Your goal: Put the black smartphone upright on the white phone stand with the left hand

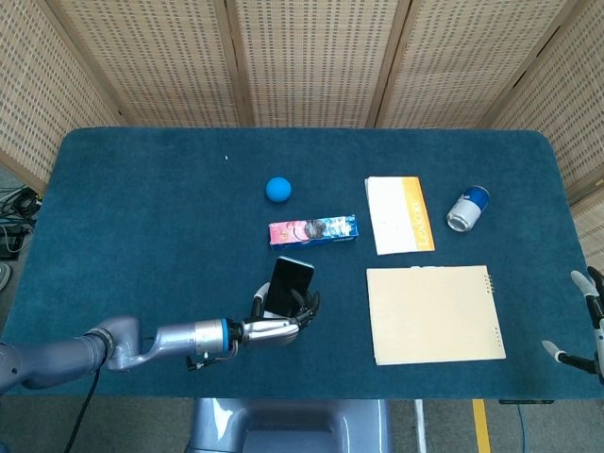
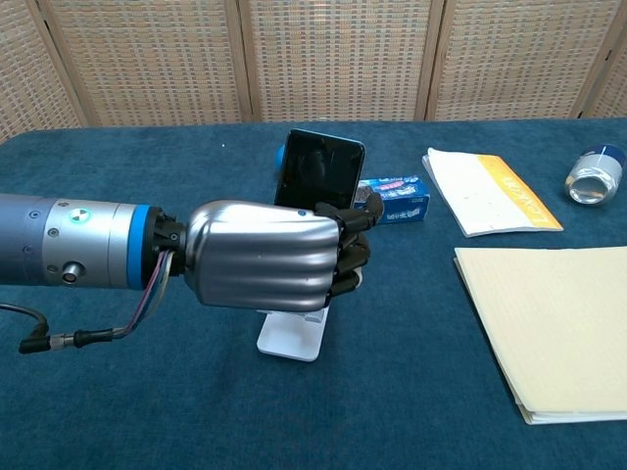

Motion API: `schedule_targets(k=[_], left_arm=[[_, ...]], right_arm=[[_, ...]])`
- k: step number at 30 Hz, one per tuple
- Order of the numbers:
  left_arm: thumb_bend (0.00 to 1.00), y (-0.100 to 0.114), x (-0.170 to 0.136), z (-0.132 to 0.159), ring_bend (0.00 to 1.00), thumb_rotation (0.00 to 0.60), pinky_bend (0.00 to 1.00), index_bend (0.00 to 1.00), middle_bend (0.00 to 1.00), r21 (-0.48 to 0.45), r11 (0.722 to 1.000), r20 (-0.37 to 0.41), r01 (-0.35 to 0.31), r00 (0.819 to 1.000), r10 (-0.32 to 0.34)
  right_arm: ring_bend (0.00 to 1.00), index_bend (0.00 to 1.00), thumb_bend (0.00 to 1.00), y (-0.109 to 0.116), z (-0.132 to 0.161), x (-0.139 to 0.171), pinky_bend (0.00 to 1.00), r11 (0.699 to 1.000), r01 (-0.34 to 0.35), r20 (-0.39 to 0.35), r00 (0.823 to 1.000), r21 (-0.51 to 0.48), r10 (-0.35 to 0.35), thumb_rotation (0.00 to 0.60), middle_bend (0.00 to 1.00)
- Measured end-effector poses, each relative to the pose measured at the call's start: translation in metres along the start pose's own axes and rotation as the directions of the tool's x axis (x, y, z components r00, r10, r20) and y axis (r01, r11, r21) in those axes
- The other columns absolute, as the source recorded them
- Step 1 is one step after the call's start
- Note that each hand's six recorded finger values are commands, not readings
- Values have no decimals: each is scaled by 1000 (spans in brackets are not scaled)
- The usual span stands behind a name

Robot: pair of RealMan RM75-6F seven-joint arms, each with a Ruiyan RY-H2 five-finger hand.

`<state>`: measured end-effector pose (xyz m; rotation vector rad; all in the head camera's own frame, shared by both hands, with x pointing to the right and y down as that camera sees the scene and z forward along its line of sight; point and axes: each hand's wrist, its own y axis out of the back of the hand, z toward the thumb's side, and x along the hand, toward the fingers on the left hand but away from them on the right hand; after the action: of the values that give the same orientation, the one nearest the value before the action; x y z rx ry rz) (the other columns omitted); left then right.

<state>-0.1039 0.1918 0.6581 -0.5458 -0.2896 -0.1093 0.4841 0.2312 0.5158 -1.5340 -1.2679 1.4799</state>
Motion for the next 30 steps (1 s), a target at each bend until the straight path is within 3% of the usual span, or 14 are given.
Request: schedule_targets(k=[7,12,15,19,22,26,30], left_arm=[[85,2,-3,6,486,600,244,572,424,-11,1000,-11,7,1000,-7],[78,1,-6,11,451,600,243,494,380,-29,999,-27,23,999,-24],[67,2,-7,12,371,600,230,383,275,-35,999,-37,22,999,-23],[51,3,-9,11,172,600,179,144,48,-39,999,-49,17,999,-19],[49,3,-12,10,67,600,142,20,0,-43,999,-56,11,998,-13],[47,2,-22,4,1,600,105,0,0,-48,999,-70,13,997,-16],[46,1,-37,-10,0,600,76,0,0,-63,998,-108,20,994,-27]], right_arm=[[0,99,0,0,-1,0,0,1000,-1,0,1000,-4,1,600,0],[0,99,0,0,1,0,0,1000,-5,-4,1000,-3,5,600,0],[0,99,0,0,1,0,0,1000,-5,-4,1000,-4,5,600,0],[0,99,0,0,1,0,0,1000,-5,-5,1000,-3,5,600,0],[0,99,0,0,2,1,0,1000,-5,-7,1000,-3,5,600,0],[0,99,0,0,3,1,0,1000,-5,-10,1000,-3,5,600,0],[0,99,0,-1,4,2,0,1000,-7,-13,1000,-4,7,600,0]])
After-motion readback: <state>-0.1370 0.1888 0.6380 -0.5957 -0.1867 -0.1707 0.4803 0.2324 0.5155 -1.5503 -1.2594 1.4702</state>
